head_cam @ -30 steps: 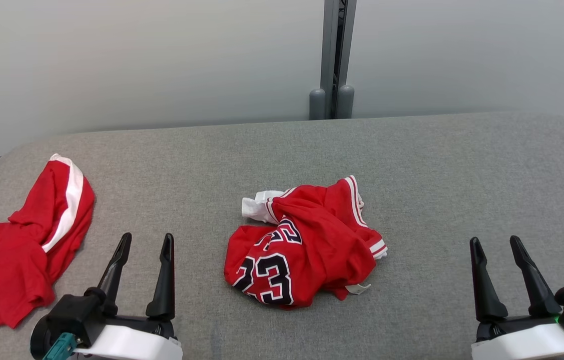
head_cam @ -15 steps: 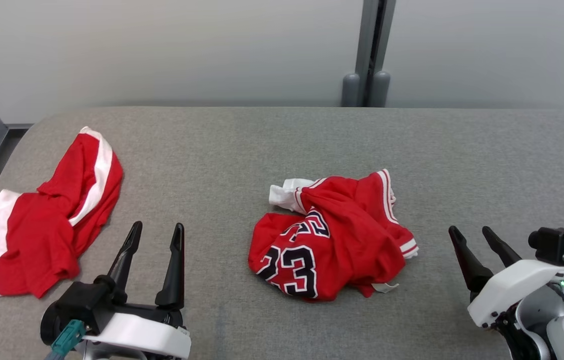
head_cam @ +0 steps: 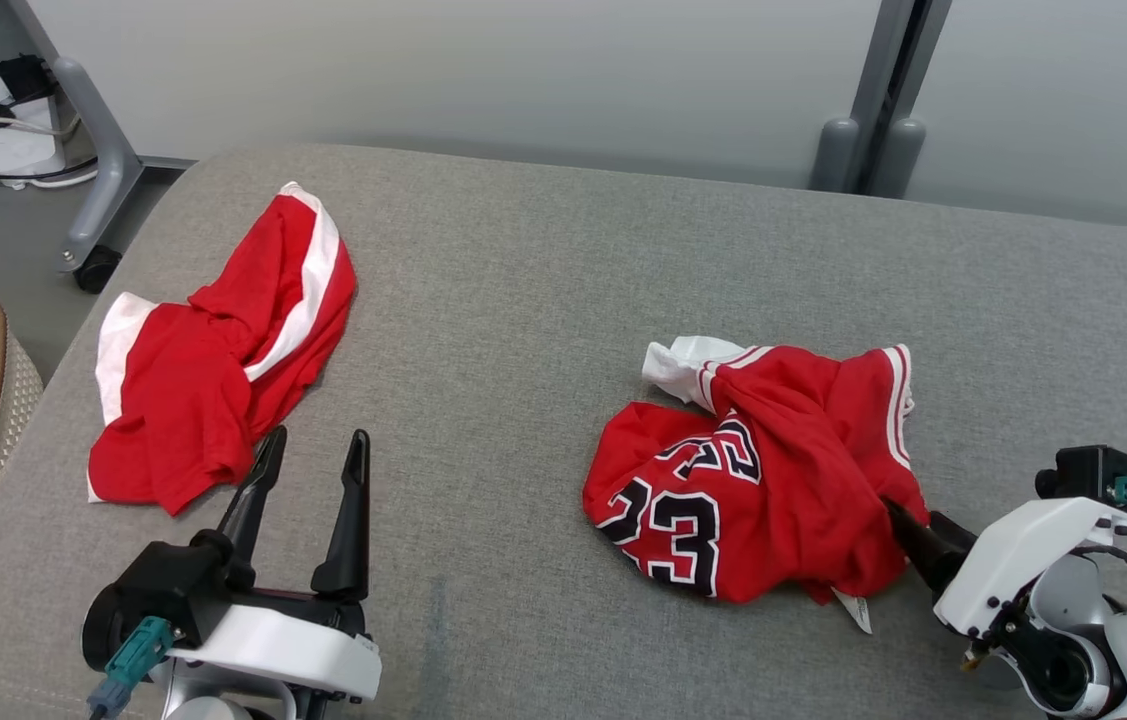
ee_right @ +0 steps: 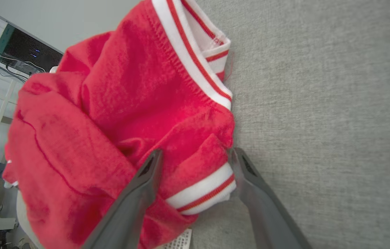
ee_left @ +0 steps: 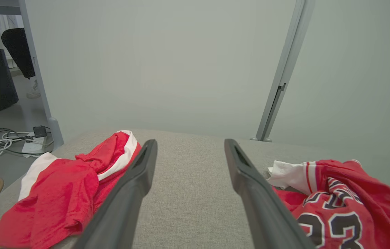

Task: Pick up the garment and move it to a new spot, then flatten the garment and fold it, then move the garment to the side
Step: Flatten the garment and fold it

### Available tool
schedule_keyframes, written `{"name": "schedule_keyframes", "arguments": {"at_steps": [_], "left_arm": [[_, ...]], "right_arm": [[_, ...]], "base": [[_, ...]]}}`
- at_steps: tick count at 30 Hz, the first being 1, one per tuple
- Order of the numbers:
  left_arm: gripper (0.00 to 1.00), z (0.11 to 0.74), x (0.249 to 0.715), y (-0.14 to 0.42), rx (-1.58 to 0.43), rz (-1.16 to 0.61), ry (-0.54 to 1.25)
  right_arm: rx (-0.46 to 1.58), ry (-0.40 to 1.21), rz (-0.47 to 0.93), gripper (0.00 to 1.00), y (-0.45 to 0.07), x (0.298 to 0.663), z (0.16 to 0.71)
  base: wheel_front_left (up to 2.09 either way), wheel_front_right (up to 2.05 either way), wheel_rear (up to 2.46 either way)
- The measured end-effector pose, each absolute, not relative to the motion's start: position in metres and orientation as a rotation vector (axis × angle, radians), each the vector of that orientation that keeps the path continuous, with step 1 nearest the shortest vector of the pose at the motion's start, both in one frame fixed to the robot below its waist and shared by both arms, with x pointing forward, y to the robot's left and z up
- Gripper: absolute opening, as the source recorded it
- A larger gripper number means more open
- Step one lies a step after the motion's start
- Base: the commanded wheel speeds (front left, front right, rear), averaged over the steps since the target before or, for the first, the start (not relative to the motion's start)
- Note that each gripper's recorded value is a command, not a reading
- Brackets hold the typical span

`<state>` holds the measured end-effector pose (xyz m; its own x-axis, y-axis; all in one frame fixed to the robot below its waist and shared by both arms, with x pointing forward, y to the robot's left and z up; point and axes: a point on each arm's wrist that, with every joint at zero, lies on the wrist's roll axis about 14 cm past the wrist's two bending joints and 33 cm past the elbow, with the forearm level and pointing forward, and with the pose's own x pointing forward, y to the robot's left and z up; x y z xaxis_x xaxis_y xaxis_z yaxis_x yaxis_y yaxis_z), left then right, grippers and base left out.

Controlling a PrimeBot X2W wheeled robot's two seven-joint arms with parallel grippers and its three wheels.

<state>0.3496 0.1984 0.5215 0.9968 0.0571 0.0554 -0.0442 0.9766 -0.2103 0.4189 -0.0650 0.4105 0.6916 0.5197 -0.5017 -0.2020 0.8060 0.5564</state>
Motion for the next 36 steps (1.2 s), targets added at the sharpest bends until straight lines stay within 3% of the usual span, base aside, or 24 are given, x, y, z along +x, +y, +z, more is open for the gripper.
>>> {"name": "schedule_keyframes", "arguments": {"at_steps": [1, 2, 3, 8, 14, 24, 36], "left_arm": [[1.0, 0.521, 0.349, 0.2, -0.21, 0.056, -0.061], [1.0, 0.521, 0.348, 0.201, -0.209, 0.06, -0.06], [1.0, 0.521, 0.347, 0.202, -0.211, 0.063, -0.06], [1.0, 0.523, 0.345, 0.203, -0.213, 0.067, -0.067], [1.0, 0.528, 0.344, 0.199, -0.218, 0.049, -0.085], [1.0, 0.531, 0.35, 0.175, -0.231, -0.026, -0.087], [1.0, 0.523, 0.369, 0.147, -0.246, -0.109, -0.052]], "right_arm": [[0.502, 0.709, 0.432, 1.0, -0.061, 0.418, 0.41], [0.509, 0.713, 0.442, 0.42, -0.058, 0.417, 0.411], [0.515, 0.711, 0.447, 0.0, -0.056, 0.417, 0.412], [0.508, 0.672, 0.461, 0.0, -0.056, 0.419, 0.423], [0.5, 0.49, 0.463, 0.0, -0.068, 0.436, 0.468], [0.435, 0.252, 0.359, 0.0, -0.14, 0.446, 0.538], [0.288, 0.335, 0.041, 0.0, -0.258, 0.412, 0.5]], "base": [[0.0, 0.0, 0.0], [0.0, 0.0, 0.0], [0.0, 0.0, 0.0], [0.0, 0.0, 0.0], [0.0, 0.0, 0.0], [0.0, 0.0, 0.0], [0.0, 0.0, 0.0]]}}
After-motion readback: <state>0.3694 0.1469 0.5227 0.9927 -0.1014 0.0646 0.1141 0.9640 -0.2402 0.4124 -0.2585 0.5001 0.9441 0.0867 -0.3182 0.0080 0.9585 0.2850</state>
